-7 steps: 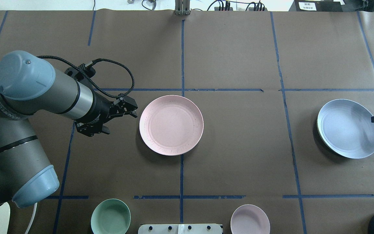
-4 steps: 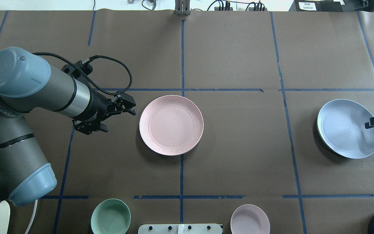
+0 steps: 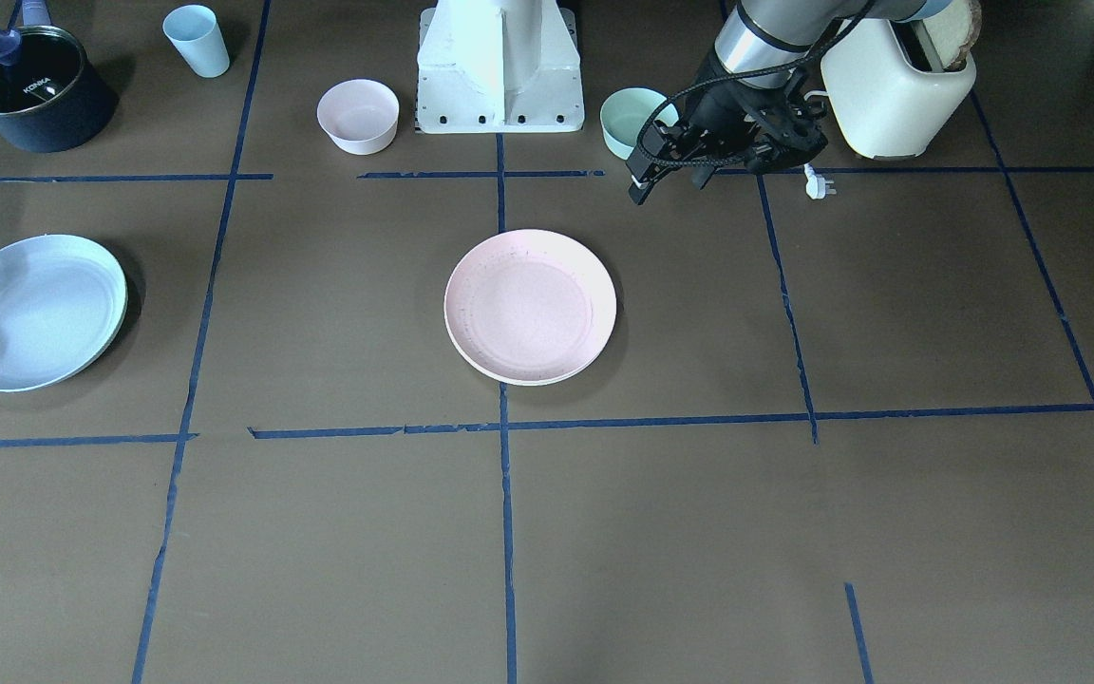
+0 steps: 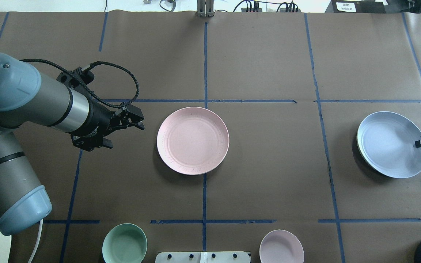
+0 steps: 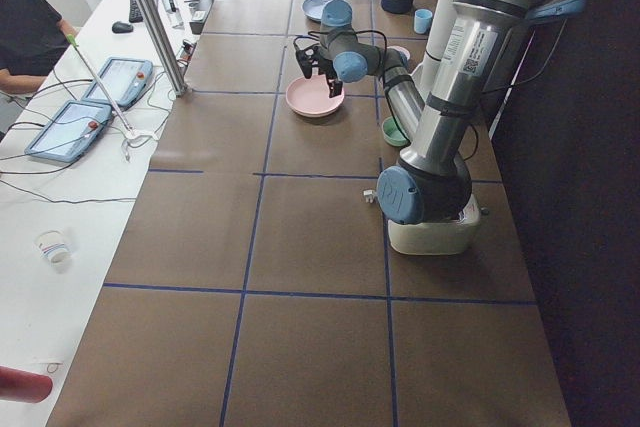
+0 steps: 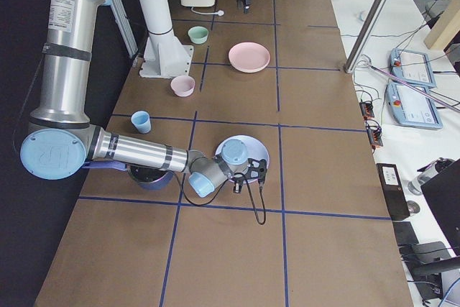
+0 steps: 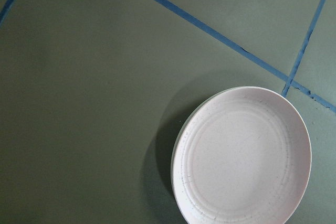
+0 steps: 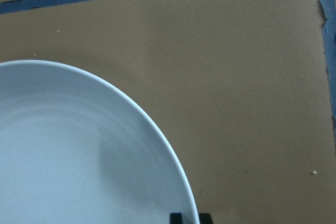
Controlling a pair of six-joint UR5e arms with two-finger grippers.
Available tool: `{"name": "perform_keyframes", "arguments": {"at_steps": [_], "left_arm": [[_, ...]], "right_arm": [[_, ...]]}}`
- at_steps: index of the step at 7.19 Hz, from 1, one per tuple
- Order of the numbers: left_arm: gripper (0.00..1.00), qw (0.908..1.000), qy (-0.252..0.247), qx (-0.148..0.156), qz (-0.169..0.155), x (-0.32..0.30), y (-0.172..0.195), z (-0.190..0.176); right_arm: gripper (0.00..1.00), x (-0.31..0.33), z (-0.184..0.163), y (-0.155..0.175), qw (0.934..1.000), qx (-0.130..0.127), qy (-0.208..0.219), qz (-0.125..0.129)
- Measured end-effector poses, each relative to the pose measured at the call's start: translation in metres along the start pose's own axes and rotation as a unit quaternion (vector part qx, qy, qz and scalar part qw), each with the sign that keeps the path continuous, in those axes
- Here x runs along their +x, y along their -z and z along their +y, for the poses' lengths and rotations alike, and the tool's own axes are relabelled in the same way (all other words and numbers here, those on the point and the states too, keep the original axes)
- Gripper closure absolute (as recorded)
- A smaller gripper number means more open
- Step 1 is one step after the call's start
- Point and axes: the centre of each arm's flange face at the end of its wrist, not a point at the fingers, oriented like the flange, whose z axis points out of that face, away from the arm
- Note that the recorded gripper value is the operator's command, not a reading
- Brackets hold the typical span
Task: Stack three plates with pink and blue
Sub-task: 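Carry the blue plate with the right gripper over the pink plate while the left retracts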
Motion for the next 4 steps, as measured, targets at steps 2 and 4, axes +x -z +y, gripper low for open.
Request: {"name": "perform_keyframes", "arguments": {"at_steps": [2,4], "left_arm": [[0.0,1.0,-0.003,0.003,-0.005,-0.006,0.001,-0.003],[0.0,0.9975,-0.054,0.013,-0.043,-0.024,0.01,-0.018]], "right_arm": [[1.0,-0.007,-0.001,0.005,1.0,0.001,0.001,-0.008],[1.0,-0.042,-0.007,0.024,0.9992,0.008,-0.004,-0.038]]}}
